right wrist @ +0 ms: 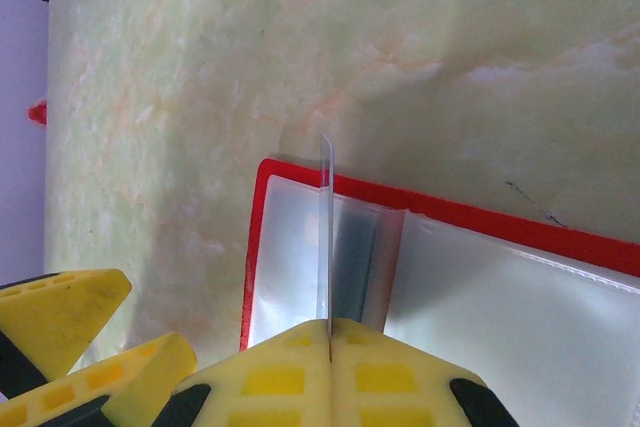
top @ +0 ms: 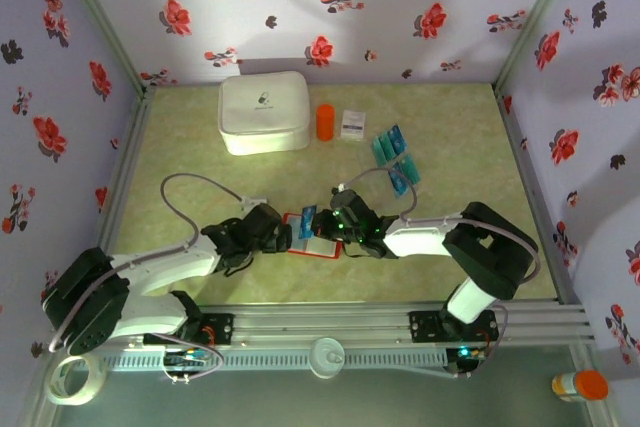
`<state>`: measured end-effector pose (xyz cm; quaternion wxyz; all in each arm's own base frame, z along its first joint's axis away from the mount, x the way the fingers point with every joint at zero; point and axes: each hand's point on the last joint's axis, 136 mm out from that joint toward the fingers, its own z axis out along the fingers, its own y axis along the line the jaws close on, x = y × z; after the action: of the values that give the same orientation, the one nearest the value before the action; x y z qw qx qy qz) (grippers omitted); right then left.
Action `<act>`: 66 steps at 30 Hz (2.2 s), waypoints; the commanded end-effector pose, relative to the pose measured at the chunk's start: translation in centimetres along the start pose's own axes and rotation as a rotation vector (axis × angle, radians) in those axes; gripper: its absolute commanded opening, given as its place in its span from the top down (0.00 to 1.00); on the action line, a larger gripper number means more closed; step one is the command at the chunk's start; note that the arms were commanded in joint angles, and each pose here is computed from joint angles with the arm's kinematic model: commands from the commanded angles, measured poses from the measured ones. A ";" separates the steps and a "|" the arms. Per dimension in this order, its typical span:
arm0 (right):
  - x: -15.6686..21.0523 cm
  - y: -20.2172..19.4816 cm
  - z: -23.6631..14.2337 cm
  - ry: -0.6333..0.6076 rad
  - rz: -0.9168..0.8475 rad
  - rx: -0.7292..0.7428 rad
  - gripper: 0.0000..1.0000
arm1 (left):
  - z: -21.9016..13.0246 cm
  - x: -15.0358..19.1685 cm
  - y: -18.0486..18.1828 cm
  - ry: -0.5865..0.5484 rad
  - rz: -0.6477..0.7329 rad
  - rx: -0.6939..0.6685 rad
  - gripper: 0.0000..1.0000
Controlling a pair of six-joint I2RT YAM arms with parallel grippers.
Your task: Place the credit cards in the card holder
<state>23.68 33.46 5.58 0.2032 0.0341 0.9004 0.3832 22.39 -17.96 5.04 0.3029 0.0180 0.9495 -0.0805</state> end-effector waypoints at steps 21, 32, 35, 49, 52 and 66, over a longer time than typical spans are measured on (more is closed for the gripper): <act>-1.4 1.1 -2.4 -0.094 0.015 -0.041 1.00 | 2.1 2.0 0.8 0.071 0.048 -0.056 0.00; -1.6 -0.6 -3.5 -0.179 0.045 -0.054 1.00 | 2.2 2.5 1.6 0.080 0.047 -0.086 0.00; -1.7 -0.9 -3.6 -0.198 0.045 -0.059 1.00 | 2.2 2.6 1.6 0.082 0.044 -0.088 0.00; -1.4 -1.0 -2.7 -0.223 0.071 -0.090 1.00 | 2.1 2.6 1.6 0.078 0.043 -0.088 0.00; -1.2 -1.1 -2.4 -0.220 0.076 -0.089 1.00 | 2.1 2.5 1.7 0.075 0.041 -0.089 0.00; -0.4 -2.1 -1.8 -0.212 0.094 -0.070 1.00 | 2.0 2.5 1.6 0.072 0.040 -0.086 0.00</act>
<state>23.54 31.23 5.98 0.2731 0.0965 0.8581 0.4240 21.90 -17.62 2.11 0.2705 0.0344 0.9609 -0.0482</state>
